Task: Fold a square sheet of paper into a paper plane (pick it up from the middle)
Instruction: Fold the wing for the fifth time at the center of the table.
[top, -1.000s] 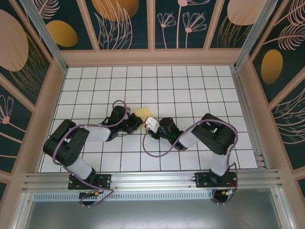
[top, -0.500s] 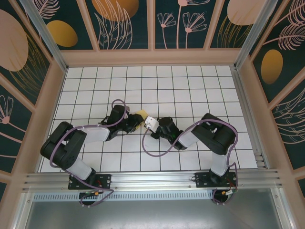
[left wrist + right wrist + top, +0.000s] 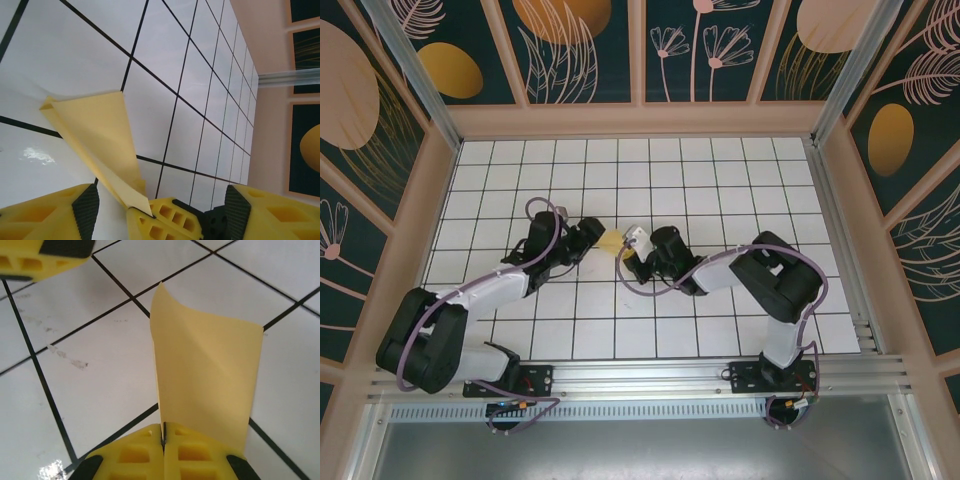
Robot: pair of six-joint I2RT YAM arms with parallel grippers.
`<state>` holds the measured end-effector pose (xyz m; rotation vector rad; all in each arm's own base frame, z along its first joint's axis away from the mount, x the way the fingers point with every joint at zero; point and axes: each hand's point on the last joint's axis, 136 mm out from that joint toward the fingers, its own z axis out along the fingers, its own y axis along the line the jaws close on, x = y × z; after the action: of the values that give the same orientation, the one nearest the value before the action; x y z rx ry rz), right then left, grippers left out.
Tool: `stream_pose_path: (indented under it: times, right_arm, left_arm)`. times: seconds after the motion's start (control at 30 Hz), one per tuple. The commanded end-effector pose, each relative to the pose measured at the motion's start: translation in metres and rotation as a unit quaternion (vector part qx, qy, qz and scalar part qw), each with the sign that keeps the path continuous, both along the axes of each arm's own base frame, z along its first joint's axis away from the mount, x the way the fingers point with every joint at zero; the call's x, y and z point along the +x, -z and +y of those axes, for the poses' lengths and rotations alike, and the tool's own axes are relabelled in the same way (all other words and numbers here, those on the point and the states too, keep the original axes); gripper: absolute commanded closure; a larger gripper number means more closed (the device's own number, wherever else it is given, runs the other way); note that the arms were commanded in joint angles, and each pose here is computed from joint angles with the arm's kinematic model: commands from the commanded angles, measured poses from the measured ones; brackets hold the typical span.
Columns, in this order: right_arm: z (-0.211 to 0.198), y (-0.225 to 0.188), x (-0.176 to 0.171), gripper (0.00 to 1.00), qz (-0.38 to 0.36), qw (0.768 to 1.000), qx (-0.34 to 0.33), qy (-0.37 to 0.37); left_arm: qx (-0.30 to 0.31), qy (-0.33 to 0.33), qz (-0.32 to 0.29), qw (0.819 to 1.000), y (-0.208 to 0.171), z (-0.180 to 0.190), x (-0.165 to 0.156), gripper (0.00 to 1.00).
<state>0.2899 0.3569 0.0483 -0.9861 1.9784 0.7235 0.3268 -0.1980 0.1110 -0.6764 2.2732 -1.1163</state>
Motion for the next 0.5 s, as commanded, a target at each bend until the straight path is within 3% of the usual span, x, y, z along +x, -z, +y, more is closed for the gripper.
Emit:
stream_pose_path:
  times: [0.0,0.47]
  right_arm:
    - [0.011,-0.013,-0.003,1.0,0.094,0.995,0.045,0.004]
    - [0.018,-0.01,0.0,1.0,0.245,0.963,0.113,0.009]
  left_arm:
    - [0.029,-0.002,0.007,1.0,0.014,0.01,-0.006,0.3]
    - [0.012,0.051,-0.03,0.998,0.016,-0.005,-0.009,0.34]
